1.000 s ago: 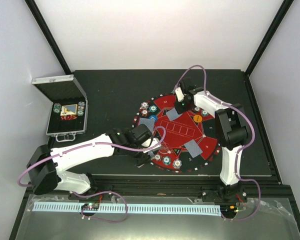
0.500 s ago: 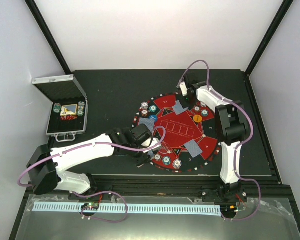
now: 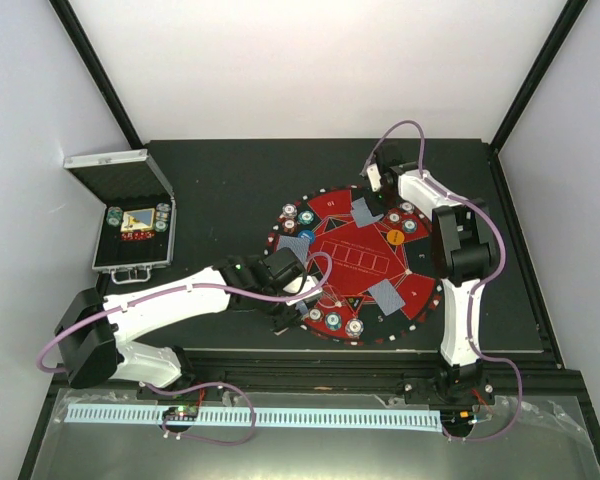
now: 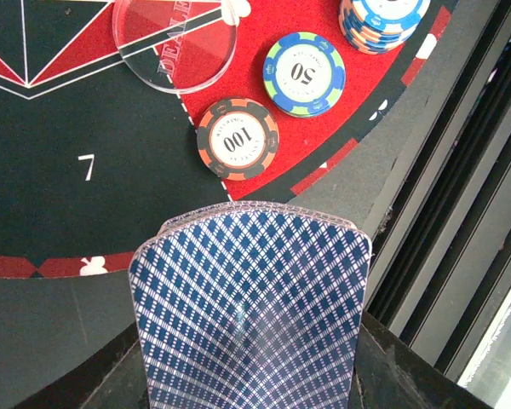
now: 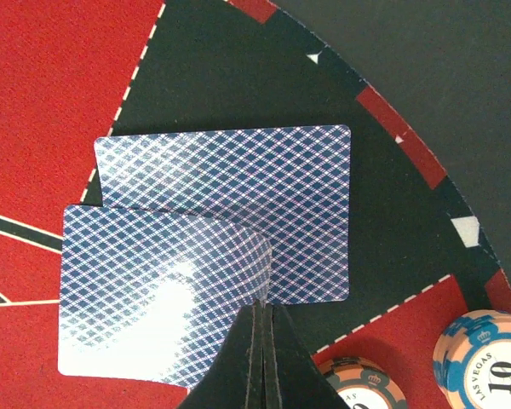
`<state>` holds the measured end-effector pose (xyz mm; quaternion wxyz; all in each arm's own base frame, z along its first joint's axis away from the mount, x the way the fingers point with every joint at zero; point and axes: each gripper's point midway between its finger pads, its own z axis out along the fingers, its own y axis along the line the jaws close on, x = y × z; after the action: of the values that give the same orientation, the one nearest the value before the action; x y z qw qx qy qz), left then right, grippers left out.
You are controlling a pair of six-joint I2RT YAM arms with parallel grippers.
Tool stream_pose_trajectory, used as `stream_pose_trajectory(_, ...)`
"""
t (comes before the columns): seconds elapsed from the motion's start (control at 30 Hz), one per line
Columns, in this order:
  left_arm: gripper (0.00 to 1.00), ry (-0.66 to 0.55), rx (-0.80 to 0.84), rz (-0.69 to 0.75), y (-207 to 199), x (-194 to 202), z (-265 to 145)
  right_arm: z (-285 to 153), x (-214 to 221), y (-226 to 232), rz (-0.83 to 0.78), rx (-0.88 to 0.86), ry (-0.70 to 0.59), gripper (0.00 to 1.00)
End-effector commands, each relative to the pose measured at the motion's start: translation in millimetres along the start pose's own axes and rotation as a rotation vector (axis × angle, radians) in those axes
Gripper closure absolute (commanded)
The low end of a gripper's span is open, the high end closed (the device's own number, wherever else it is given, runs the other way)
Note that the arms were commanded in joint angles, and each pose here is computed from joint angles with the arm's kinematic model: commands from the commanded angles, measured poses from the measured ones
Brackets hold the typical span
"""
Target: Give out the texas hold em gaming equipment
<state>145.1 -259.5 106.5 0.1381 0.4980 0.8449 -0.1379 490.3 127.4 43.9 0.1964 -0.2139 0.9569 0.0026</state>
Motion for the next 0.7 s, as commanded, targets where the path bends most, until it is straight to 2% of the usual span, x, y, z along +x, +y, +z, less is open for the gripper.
stream_pose_trajectory(0.0, 0.5, -0.035, -0.005, 0.007, 1, -15, -6, 3, -3, -8, 0.003, 0.024, 0.002, 0.99)
stream_pose_trajectory(0.2, 0.5, -0.036, -0.007, 0.008, 2, -15, -7, 3, -2, -13, 0.001, 0.053, 0.004, 0.91)
stream_pose_trajectory(0.4, 0.5, -0.037, -0.006, 0.008, 1, -15, -7, 0, -5, -19, 0.003, 0.085, 0.004, 0.77)
stream_pose_trajectory(0.5, 0.5, -0.039, -0.006, 0.009, 1, -15, -8, -7, -7, -23, 0.01, 0.108, -0.001, 0.73)
stream_pose_trajectory(0.67, 0.5, -0.043, -0.003, 0.011, 1, -15, -9, -43, -14, -26, 0.056, 0.121, -0.052, 0.52)
